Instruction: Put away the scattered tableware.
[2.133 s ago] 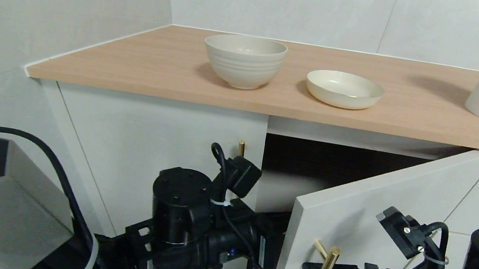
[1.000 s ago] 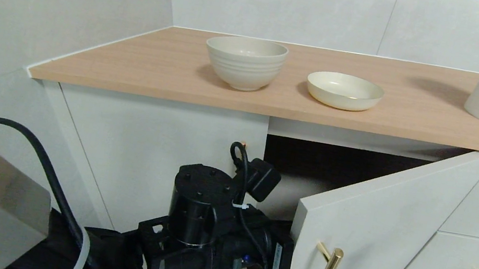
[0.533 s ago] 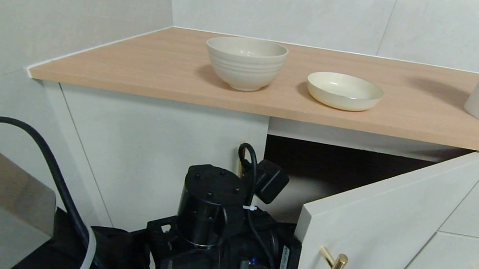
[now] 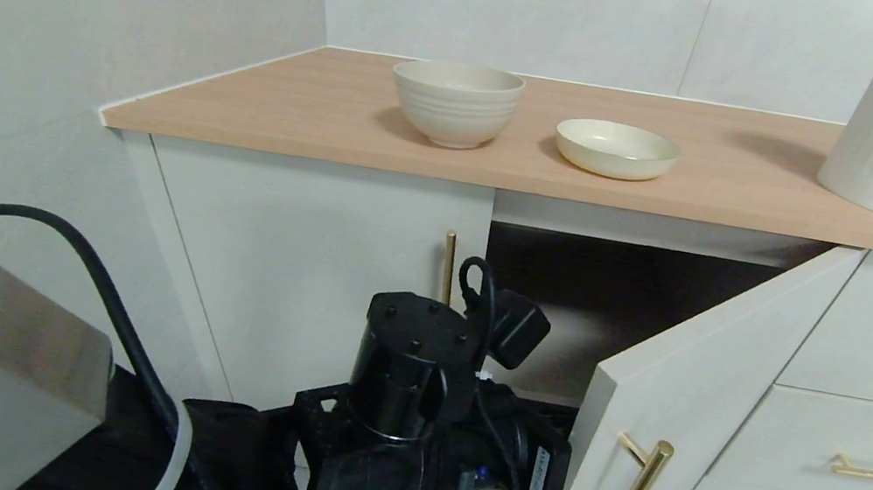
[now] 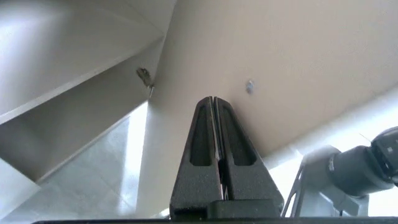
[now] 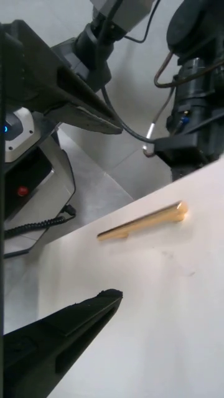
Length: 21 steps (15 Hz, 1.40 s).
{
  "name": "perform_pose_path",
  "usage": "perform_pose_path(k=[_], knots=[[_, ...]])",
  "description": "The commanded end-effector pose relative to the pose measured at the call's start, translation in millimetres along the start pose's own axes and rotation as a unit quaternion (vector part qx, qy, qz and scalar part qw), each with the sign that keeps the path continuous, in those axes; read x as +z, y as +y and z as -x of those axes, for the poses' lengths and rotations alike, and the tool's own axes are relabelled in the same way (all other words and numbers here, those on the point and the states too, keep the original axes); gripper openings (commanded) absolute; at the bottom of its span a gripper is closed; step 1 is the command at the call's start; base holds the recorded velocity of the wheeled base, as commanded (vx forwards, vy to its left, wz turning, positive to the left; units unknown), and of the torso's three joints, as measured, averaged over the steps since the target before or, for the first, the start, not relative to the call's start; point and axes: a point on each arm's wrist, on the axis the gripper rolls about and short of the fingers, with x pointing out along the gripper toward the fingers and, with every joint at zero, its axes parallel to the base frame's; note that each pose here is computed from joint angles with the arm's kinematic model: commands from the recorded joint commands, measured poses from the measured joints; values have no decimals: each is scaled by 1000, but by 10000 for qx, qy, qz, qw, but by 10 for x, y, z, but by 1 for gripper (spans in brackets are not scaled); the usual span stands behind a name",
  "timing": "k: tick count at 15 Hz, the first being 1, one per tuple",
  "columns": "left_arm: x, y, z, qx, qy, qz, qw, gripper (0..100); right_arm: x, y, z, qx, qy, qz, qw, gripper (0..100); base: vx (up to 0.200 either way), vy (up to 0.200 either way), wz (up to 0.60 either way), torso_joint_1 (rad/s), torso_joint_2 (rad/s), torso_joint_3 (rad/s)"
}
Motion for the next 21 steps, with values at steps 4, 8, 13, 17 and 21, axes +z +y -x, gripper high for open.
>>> perform_pose_path(k=[4, 8, 13, 17, 21], knots=[[-7, -25, -100, -50, -3, -14, 10000, 0, 15, 9, 31, 18, -90, 16, 10000, 100, 0, 0, 0, 0, 0, 0], [41, -34, -152, -40, 2, -5, 10000, 0, 22, 13, 44, 27, -126, 23, 9999, 100, -150, 0, 0, 4, 3, -1], [55, -16, -312, -14, -64, -23, 10000, 0, 79, 34, 92, 54, -313, 58, 9995, 100, -40, 0, 0, 0, 0, 0], [22, -232, -373, -88, -133, -91, 9998, 0, 267, 64, 193, -35, -802, 97, 9967, 100, 0, 0, 0, 0, 0, 0], [-113, -767, -520, -623, -120, -244, 9977, 0, 495, 130, 400, -90, -1475, 203, 9888, 100, 0, 0, 0, 0, 0, 0]])
